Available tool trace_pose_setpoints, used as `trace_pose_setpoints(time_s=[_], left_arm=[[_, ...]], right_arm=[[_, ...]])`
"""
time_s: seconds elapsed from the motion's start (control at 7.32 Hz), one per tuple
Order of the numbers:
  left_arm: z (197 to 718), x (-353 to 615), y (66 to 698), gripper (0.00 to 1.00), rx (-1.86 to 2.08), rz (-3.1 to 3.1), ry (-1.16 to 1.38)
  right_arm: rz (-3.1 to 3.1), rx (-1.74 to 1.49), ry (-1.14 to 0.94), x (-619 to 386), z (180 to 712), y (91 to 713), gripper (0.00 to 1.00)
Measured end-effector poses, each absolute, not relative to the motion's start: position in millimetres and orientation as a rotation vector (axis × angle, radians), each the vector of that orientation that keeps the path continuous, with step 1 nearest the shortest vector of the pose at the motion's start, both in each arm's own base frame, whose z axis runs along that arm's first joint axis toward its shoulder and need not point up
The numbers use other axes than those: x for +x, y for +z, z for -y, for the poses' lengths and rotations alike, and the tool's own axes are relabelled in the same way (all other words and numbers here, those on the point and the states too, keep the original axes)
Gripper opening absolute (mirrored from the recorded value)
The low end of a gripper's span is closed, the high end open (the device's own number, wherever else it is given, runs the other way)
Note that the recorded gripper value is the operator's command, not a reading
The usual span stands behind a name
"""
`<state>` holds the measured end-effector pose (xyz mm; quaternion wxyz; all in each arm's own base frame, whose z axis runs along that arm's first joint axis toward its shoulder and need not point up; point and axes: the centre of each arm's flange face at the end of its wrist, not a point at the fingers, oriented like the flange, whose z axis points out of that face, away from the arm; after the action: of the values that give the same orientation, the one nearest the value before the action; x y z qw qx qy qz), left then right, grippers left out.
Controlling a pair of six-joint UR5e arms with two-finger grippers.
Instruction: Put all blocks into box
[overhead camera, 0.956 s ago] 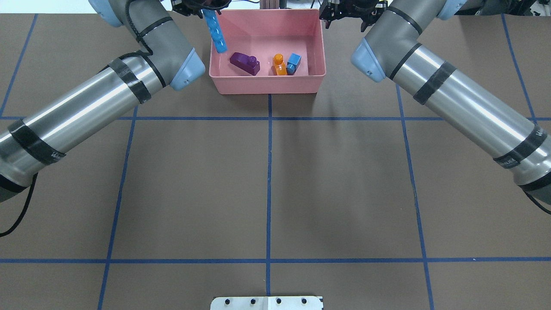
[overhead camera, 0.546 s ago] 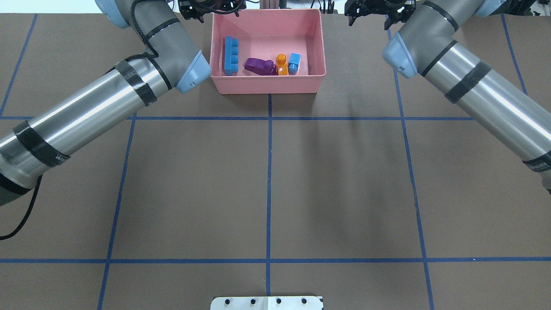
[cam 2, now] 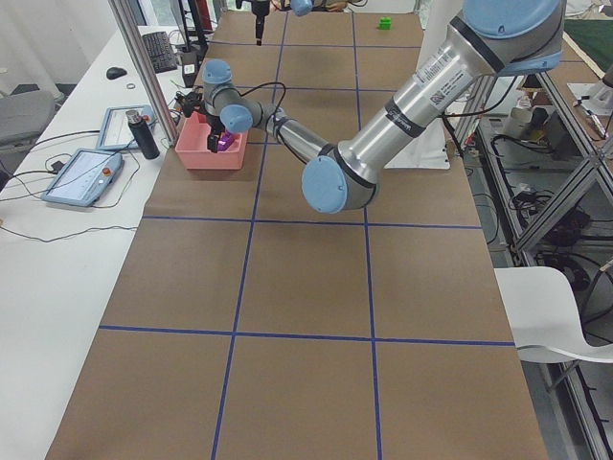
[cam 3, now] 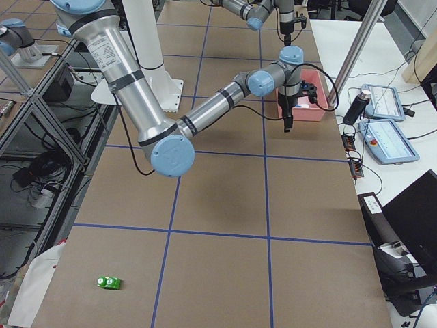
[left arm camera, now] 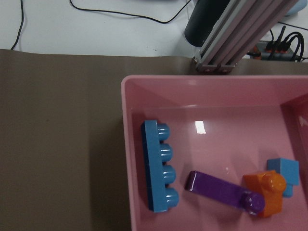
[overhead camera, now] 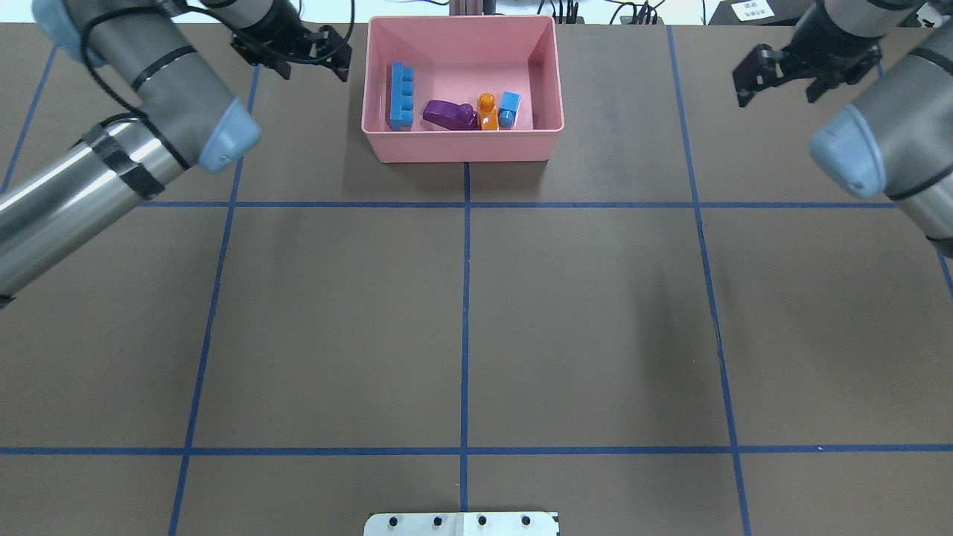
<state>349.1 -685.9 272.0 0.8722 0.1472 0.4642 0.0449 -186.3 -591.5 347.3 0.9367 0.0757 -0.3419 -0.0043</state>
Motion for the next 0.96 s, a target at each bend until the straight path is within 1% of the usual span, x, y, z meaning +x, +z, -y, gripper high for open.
trace_pose_setpoints(time_s=[0.55, 0.82, 0.96], left_arm=[[656.7, 173.8, 449.1, 1.0, 0.353, -0.943, 0.37], [641.2, 124.4, 519.8, 1.0, 0.365, -0.895, 0.451], [633.7, 109.9, 544.5, 1.0, 0.359, -0.881, 0.468]], right_arm=[[0.594, 0.12, -0.213, -53.1, 444.2, 475.2, 1.0], [0.587, 0.098, -0.242, -7.9, 380.0, 538.0, 1.0], [0.593, 0.104, -0.245, 4.8, 342.9, 574.9, 1.0]])
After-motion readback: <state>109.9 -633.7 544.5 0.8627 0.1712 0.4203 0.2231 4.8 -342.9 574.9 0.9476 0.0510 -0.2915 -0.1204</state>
